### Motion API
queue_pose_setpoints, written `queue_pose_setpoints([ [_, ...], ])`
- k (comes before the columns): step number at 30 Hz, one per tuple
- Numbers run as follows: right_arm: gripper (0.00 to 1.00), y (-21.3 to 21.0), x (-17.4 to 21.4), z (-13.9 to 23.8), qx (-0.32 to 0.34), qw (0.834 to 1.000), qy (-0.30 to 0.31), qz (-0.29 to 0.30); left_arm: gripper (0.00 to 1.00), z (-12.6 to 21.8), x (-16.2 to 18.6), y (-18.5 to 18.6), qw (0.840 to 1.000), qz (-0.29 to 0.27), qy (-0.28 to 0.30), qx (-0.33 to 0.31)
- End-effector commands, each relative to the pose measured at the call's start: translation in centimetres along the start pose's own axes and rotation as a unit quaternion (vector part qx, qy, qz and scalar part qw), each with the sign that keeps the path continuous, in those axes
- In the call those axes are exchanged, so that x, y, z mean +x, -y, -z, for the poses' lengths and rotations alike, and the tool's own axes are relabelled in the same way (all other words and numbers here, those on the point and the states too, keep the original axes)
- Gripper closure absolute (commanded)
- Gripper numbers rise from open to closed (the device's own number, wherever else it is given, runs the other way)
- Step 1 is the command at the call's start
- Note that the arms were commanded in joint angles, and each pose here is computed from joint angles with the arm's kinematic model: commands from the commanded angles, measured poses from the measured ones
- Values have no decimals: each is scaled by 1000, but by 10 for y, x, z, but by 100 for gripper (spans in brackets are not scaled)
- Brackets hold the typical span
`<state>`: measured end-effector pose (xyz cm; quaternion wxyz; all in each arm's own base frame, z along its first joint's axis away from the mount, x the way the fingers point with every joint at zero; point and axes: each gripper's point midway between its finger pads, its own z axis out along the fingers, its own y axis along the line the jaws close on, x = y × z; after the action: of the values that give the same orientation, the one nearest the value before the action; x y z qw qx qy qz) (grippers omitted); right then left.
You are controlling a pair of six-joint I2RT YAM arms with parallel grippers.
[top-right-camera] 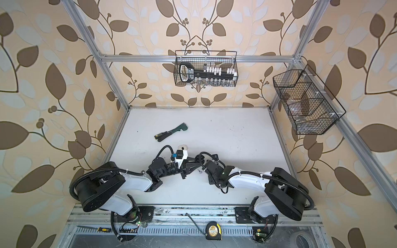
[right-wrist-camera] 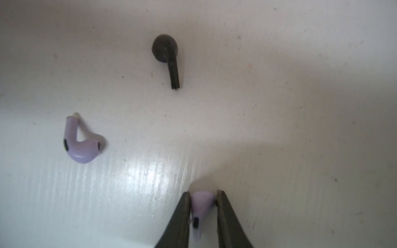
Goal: Insert the wireless bluetooth earbuds into the charging case
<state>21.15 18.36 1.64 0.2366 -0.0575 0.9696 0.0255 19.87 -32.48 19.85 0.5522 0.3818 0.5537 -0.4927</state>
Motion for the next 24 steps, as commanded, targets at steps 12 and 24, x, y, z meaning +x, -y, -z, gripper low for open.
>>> queue_pose_setpoints([
  [12,63,12,8,9,3,1000,-7,-9,100,1,-16,12,999,-31,27,22],
  [24,51,-13,-53,33,-73,991,85,-72,100,13,-12,-16,997,-22,32,-73],
])
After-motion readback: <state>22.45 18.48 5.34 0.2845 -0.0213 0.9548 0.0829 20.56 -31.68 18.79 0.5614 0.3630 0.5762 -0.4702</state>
